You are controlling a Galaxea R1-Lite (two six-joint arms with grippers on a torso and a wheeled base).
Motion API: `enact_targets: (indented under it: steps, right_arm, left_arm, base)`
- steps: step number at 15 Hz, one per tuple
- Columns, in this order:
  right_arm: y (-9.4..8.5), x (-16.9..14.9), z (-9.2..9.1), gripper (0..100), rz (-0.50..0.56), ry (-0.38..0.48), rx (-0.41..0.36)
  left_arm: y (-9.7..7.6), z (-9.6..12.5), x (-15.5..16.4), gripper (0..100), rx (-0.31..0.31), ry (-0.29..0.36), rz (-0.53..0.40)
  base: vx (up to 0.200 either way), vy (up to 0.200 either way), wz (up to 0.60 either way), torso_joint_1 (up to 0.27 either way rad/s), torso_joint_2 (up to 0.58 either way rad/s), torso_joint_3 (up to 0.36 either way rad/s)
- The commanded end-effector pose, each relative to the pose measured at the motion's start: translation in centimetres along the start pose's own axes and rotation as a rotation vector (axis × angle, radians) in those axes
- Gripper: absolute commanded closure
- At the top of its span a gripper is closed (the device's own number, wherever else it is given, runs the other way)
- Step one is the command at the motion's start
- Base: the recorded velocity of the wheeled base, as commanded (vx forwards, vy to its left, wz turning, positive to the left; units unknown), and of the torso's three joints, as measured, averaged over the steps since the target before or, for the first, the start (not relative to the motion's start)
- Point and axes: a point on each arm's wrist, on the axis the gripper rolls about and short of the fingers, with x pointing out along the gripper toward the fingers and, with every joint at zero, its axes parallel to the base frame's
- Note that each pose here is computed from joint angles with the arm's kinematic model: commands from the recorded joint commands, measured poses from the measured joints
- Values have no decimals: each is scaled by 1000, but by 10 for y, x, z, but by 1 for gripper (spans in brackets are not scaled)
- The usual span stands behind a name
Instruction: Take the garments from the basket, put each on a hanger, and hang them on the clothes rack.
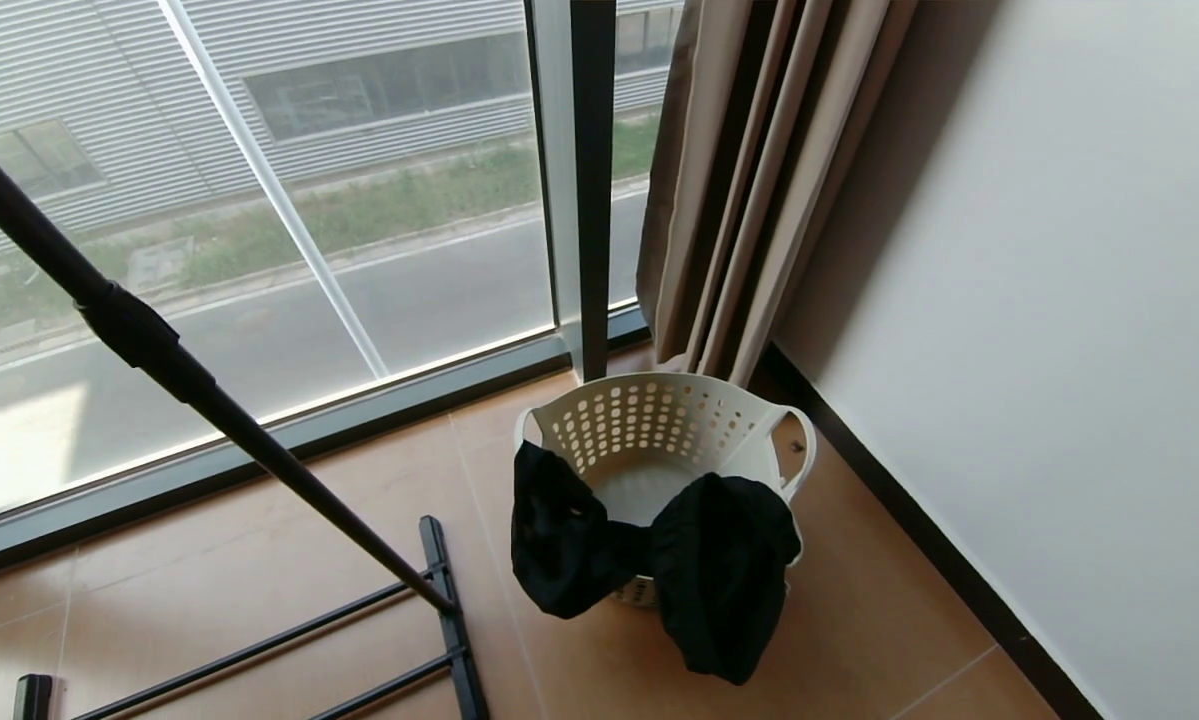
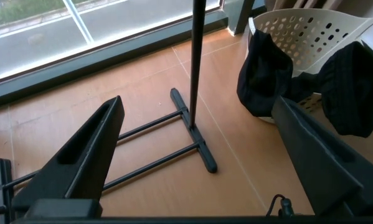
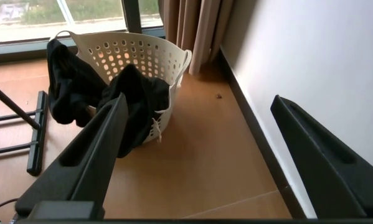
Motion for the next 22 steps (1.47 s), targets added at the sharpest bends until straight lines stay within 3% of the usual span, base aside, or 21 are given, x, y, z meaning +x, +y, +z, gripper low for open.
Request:
enact_targets:
  steps: [1,18,22]
  right_arm:
    - [0,0,0,0,1,1,0]
    - [0,0,0,0,7,2,-20]
    - [0,0,0,0,7,4,-22]
  left_arm:
    - [0,0,0,0,2,2,0]
    - [0,0,0,0,10,2,0]
    - [0,0,0,0,-30,-2,3]
  base:
    - [0,0,0,2,-2,-193]
    - [0,0,0,3,1,-201]
    - [0,0,0,4,1,-49]
